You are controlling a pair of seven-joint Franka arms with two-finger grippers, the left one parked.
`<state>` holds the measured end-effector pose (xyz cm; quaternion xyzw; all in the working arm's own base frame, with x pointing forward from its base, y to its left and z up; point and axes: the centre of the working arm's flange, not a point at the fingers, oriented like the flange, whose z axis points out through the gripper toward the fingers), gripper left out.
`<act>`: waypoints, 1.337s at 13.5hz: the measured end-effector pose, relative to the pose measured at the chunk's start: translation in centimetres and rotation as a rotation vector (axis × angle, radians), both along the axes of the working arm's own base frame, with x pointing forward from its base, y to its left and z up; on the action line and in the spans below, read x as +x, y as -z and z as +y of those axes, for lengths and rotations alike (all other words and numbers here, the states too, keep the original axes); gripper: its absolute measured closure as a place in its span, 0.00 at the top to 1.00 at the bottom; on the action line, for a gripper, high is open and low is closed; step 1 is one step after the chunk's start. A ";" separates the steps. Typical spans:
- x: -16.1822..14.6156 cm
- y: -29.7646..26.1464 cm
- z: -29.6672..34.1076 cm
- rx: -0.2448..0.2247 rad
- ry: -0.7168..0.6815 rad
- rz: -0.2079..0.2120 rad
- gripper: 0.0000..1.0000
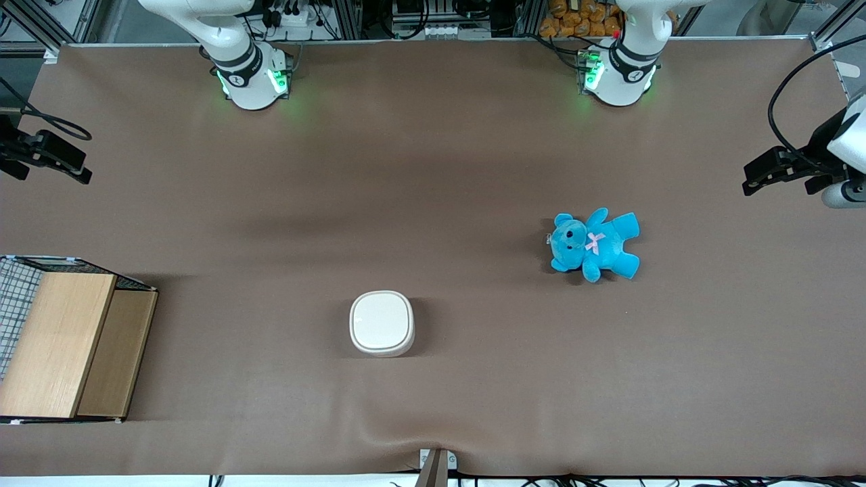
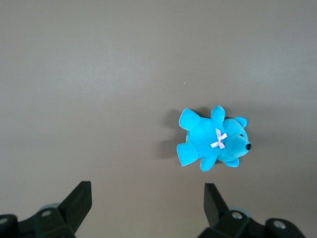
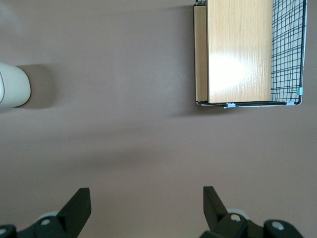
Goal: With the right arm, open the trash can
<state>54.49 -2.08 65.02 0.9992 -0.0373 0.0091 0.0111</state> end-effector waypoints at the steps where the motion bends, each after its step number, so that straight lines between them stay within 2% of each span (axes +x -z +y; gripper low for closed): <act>1: 0.0 0.0 0.0 0.000 0.000 0.000 1.00; 9: 0.0 0.1 0.1 0.001 -0.001 0.006 1.00; 16: 0.7 1.9 1.7 0.036 -0.025 0.047 1.00; 17: 1.2 2.6 2.2 0.047 -0.032 0.056 0.94; 18: 1.7 3.3 2.9 0.051 -0.043 0.064 0.94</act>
